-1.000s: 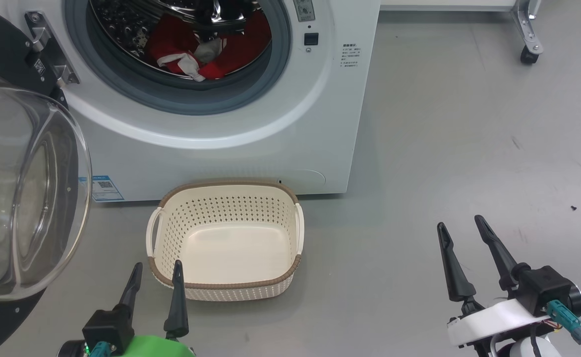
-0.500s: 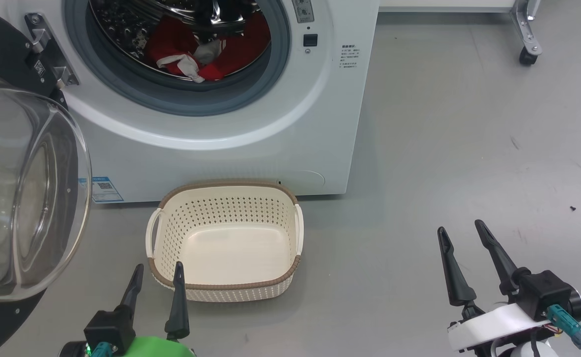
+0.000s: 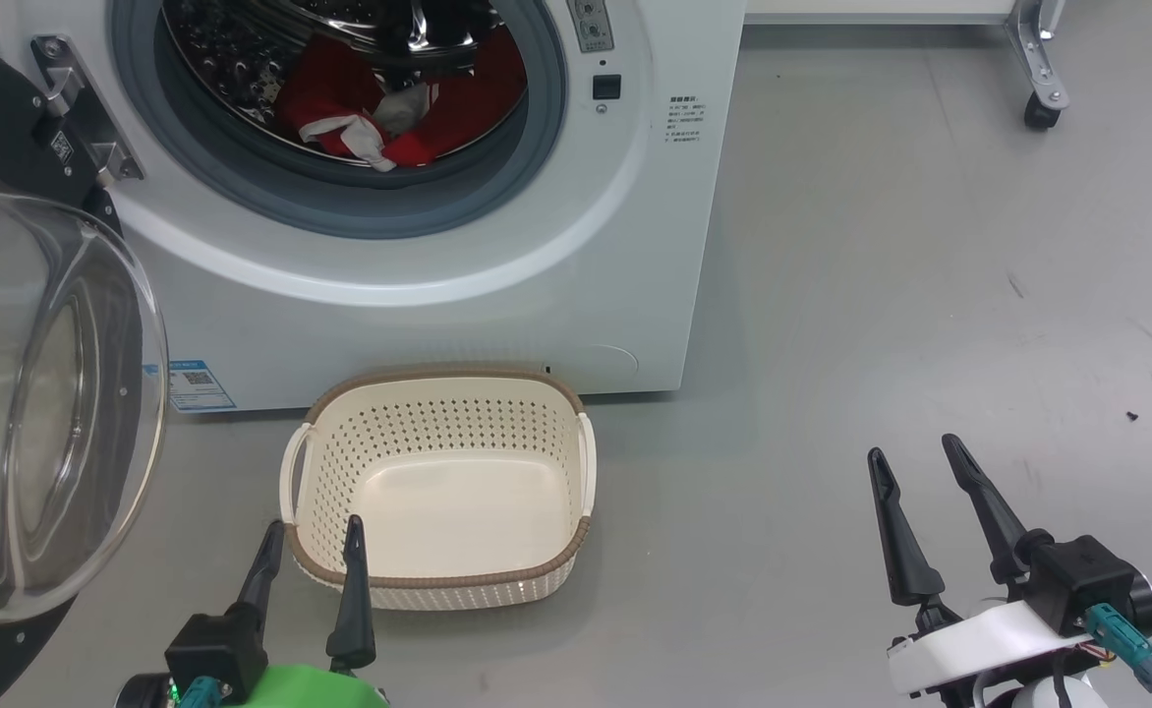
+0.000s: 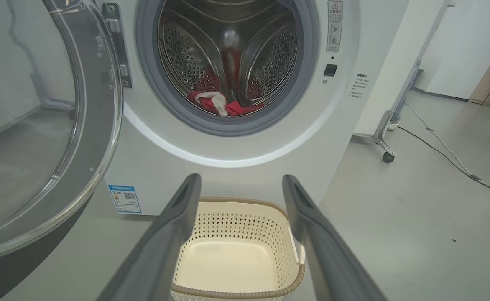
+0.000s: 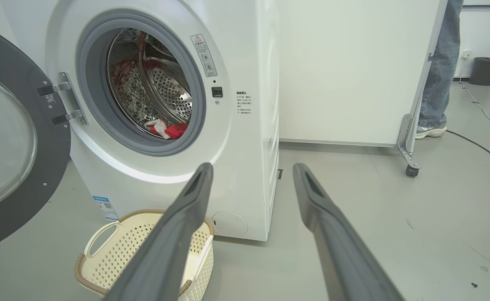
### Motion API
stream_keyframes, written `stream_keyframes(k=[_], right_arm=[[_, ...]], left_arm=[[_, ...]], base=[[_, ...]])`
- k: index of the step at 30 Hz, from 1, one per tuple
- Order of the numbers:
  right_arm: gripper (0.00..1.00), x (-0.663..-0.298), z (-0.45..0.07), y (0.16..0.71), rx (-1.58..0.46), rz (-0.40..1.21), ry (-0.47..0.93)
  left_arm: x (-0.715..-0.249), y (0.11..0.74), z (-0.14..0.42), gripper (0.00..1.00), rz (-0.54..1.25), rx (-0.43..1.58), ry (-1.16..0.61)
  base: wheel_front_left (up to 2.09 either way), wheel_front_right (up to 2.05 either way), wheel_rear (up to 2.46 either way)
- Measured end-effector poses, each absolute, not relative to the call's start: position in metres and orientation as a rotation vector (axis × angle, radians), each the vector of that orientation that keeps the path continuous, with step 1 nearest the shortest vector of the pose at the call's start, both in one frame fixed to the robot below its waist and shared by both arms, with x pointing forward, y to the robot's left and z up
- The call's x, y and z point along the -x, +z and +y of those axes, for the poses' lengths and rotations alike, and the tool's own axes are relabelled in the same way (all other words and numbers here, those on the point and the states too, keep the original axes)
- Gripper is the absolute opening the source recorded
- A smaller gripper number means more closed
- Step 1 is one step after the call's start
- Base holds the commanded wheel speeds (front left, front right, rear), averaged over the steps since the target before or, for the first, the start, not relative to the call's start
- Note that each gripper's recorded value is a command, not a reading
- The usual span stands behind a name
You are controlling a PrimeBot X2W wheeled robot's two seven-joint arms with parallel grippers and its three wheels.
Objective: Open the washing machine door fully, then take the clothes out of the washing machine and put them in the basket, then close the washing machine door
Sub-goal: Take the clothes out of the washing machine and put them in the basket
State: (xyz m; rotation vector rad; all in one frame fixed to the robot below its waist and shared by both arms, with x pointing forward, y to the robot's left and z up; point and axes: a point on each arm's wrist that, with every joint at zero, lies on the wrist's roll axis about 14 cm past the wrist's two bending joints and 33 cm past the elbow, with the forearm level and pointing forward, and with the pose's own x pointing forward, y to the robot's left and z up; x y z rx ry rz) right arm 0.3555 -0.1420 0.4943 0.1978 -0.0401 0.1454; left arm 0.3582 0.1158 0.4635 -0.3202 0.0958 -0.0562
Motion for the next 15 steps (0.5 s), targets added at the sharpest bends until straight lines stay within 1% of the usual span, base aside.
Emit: stream_keyframes(k=[6,15], right_arm=[[1.0,-0.3556,-0.142,0.4939,-0.198,-0.039,0.145],[1.0,-0.3554,-0.1405,0.4963,-0.198,-0.046,0.151]], left_arm=[[-0.3586,0.4636,0.1158,1.0,0.095,0.319,-0.056],[-0.3575,0.4672,0.1152,1.0,0.085,0.319,-0.06]], base=[[0.79,-0.79,0.0],[0.97,-0.97,0.0]])
